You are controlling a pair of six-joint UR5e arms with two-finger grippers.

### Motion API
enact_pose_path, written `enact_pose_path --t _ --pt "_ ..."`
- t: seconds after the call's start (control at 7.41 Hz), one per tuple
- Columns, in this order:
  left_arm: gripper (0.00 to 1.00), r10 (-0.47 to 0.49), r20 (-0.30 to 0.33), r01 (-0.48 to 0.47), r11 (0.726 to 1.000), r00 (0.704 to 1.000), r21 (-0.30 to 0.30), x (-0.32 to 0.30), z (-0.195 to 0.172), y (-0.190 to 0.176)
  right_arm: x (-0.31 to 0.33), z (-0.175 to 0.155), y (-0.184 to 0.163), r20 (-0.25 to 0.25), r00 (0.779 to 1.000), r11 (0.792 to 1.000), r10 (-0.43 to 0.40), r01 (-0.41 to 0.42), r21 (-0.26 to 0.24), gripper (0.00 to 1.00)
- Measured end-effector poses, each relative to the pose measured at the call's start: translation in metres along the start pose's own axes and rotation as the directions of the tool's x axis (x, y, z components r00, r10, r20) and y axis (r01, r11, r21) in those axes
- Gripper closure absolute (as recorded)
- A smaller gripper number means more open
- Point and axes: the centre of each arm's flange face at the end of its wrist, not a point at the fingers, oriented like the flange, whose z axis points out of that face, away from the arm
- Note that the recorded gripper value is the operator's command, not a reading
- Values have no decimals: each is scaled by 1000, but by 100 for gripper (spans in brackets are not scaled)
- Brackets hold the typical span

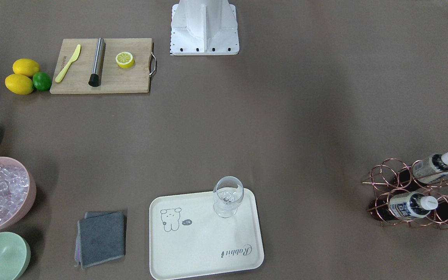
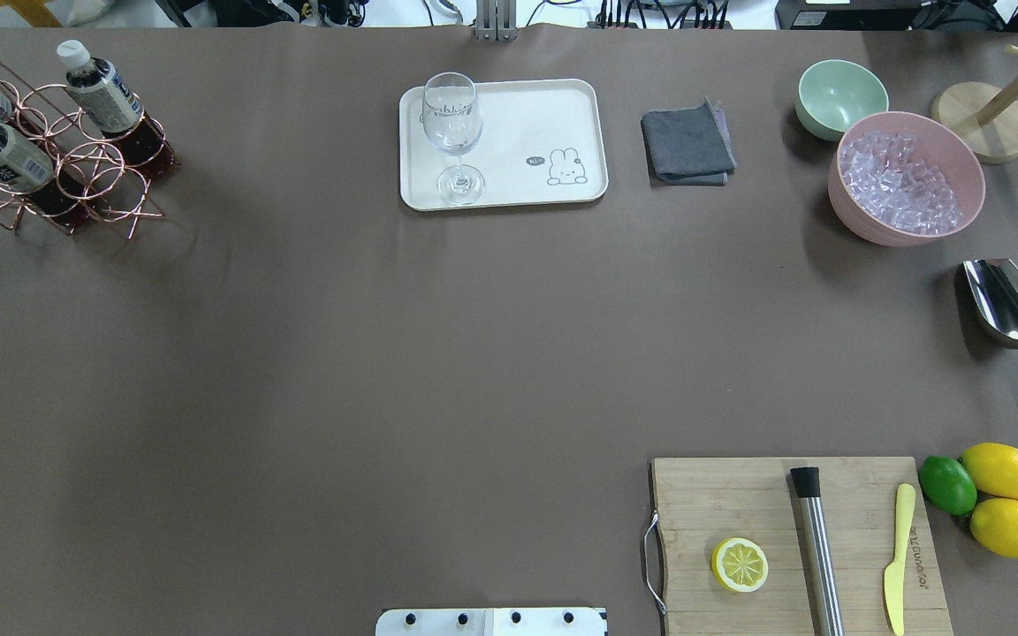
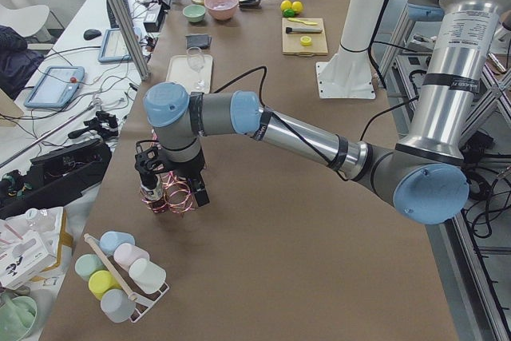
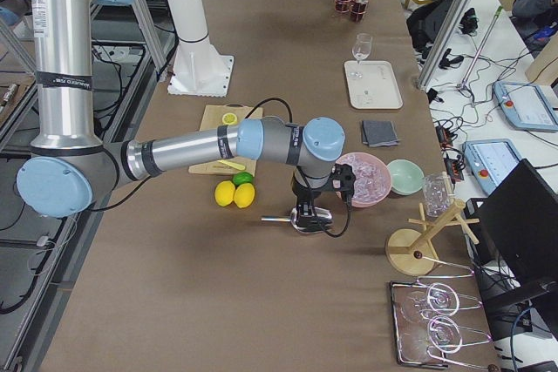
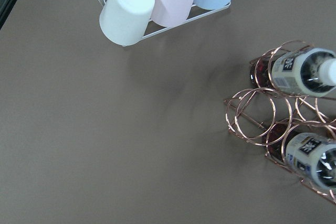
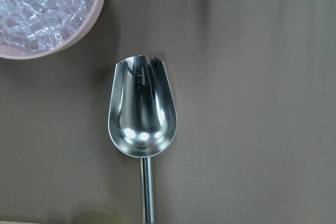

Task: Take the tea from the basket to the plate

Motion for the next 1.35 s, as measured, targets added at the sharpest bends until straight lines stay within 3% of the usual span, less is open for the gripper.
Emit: enact_pose_path --t 0.54,0.81,1.08,1.35 --pt "3 -160 -53 162 986 986 45 59 -43 -20 2 2 2 0 1000 1000 4 -4 -4 1" --pt "3 -269 -63 270 963 961 14 88 -47 -52 3 3 3 0 1000 1000 6 -6 -6 1" --pt "3 -409 -99 407 913 907 -35 106 -37 -64 3 2 4 3 1000 1000 6 -6 -5 1" --pt "3 -565 -91 560 825 820 -70 132 -23 -63 1 2 4 8 1000 1000 4 -4 -2 1"
